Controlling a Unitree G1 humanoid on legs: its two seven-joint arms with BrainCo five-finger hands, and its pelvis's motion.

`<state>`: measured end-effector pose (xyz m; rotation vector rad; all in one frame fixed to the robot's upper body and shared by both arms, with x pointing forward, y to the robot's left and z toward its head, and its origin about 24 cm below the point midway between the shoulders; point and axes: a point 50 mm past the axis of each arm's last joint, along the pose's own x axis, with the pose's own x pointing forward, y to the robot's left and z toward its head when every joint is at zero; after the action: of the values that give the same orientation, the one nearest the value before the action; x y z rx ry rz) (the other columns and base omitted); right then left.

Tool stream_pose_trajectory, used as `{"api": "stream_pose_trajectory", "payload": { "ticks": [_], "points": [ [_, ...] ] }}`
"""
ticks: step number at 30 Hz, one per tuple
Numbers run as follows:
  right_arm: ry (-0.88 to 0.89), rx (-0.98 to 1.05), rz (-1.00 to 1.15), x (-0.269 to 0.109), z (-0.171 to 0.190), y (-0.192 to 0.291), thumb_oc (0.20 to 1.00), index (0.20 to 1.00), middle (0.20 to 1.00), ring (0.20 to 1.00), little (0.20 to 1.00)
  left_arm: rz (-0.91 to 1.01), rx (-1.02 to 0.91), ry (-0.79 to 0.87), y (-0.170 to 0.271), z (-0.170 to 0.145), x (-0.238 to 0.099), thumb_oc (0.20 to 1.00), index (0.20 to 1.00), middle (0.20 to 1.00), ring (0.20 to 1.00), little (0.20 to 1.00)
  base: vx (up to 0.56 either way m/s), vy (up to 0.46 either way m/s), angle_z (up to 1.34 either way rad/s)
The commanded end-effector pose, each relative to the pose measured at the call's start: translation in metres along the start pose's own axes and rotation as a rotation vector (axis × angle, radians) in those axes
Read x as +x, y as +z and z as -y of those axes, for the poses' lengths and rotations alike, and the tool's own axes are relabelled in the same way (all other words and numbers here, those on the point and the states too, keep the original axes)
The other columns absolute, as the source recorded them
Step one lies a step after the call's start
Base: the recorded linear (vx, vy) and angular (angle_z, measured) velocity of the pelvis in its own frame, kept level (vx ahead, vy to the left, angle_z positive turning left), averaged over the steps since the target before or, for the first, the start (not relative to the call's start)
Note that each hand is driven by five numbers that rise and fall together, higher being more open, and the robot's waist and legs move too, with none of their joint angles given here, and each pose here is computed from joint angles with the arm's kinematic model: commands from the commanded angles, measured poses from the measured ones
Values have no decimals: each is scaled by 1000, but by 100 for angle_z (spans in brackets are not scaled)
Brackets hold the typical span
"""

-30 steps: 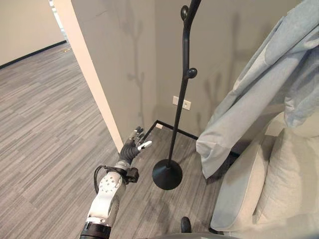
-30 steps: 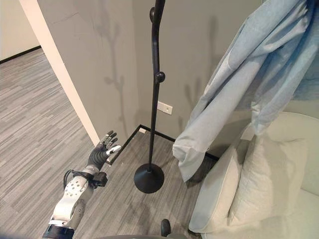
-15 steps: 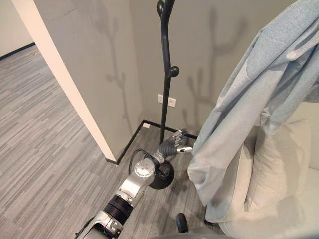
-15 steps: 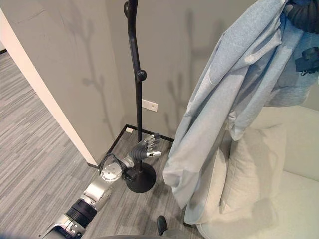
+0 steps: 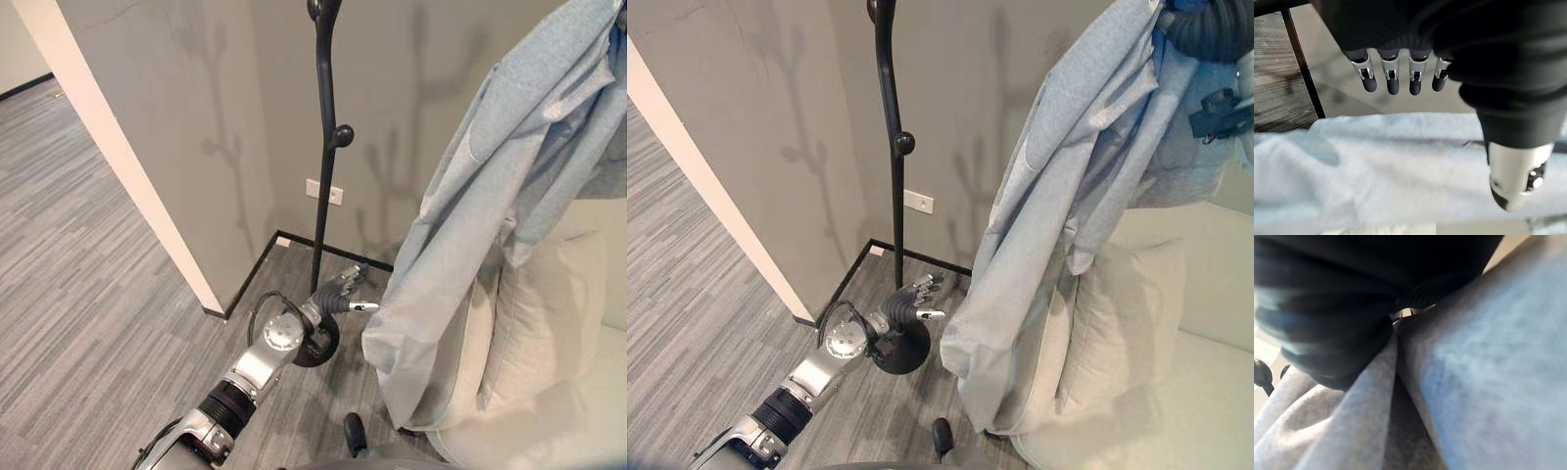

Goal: Hang the clothes on the sofa on the clothes rack.

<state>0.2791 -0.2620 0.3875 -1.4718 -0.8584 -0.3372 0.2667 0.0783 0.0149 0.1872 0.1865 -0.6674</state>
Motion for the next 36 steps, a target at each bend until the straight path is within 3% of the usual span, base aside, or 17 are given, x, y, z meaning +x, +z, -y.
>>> {"api": "stream_pose_trajectory", "payload": {
  "ticks": [1,13,24,36],
  "points": [
    [-269,-114,-52,14,79,-11,200,200,200,200,200,78,99,-63,17,9,8,1000,1000,1000,1000,1000,0,0,0],
    [-295,-150,-53,30,99,-9,200,200,200,200,200,50,120,-65,11,13,14,1000,1000,1000,1000,1000,1,-2,0],
    [-261,-220,-136,30,112,-26,200,200,200,200,200,50,237,75,18,-20,10,1000,1000,1000,1000,1000,4,-10,-1],
    [-217,-263,-179,17,110,-37,200,200,200,200,200,89,181,245,18,-50,-19,1000,1000,1000,1000,1000,0,-3,0]
  ]
}}
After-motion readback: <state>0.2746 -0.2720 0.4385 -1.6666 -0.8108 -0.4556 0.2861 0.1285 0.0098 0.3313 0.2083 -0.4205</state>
